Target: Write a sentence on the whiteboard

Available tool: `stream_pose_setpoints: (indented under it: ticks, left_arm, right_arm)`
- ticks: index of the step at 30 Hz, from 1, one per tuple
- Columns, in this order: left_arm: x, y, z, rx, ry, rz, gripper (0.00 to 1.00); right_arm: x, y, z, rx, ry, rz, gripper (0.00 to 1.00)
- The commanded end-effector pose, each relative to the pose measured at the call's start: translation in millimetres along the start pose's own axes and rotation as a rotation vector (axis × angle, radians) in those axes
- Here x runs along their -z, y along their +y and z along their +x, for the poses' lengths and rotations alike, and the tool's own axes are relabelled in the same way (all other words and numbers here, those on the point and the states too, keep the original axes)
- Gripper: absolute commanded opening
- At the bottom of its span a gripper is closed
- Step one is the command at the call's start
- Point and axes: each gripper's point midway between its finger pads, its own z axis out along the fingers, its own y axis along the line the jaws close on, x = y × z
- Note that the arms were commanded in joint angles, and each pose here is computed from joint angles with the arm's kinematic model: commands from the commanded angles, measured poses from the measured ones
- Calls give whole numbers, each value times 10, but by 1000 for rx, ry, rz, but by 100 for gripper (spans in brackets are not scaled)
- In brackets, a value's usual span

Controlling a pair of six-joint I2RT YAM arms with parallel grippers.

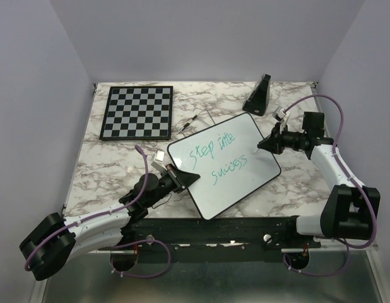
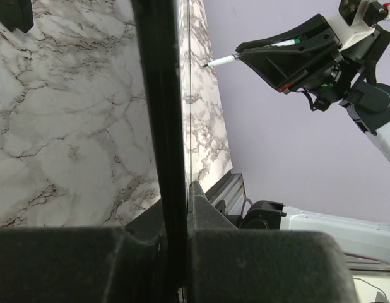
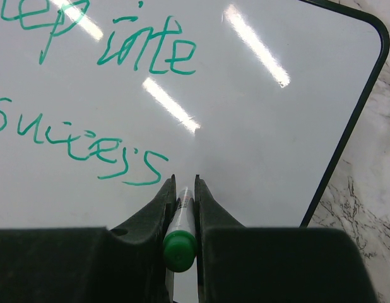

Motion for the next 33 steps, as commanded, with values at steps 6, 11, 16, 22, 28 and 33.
stream_pose_setpoints:
  ticks: [6, 11, 16, 22, 28, 33]
  left_arm:
    - [-41, -162, -74, -10, -30, 61, 0]
    - [-58, -168, -64, -9, -25, 66, 0]
    - [-61, -162, -62, -11, -25, 64, 0]
    - [-75, -158, -60, -11, -23, 65, 0]
    - [-79, -169, -55, -11, -20, 70, 0]
    - [-88, -174, -52, -11, -17, 69, 0]
  right_arm:
    - [-65, -127, -19, 13, -26, -3, 1]
    - [-106, -164, 31, -12, -20, -7, 1]
    - [-124, -175, 78, -24, -11, -8, 1]
    - [-154, -172, 107, -35, -4, -16, 1]
    - [-187, -218, 122, -45, 5, -3, 1]
    - [-196, -259, 112, -44, 1, 16, 1]
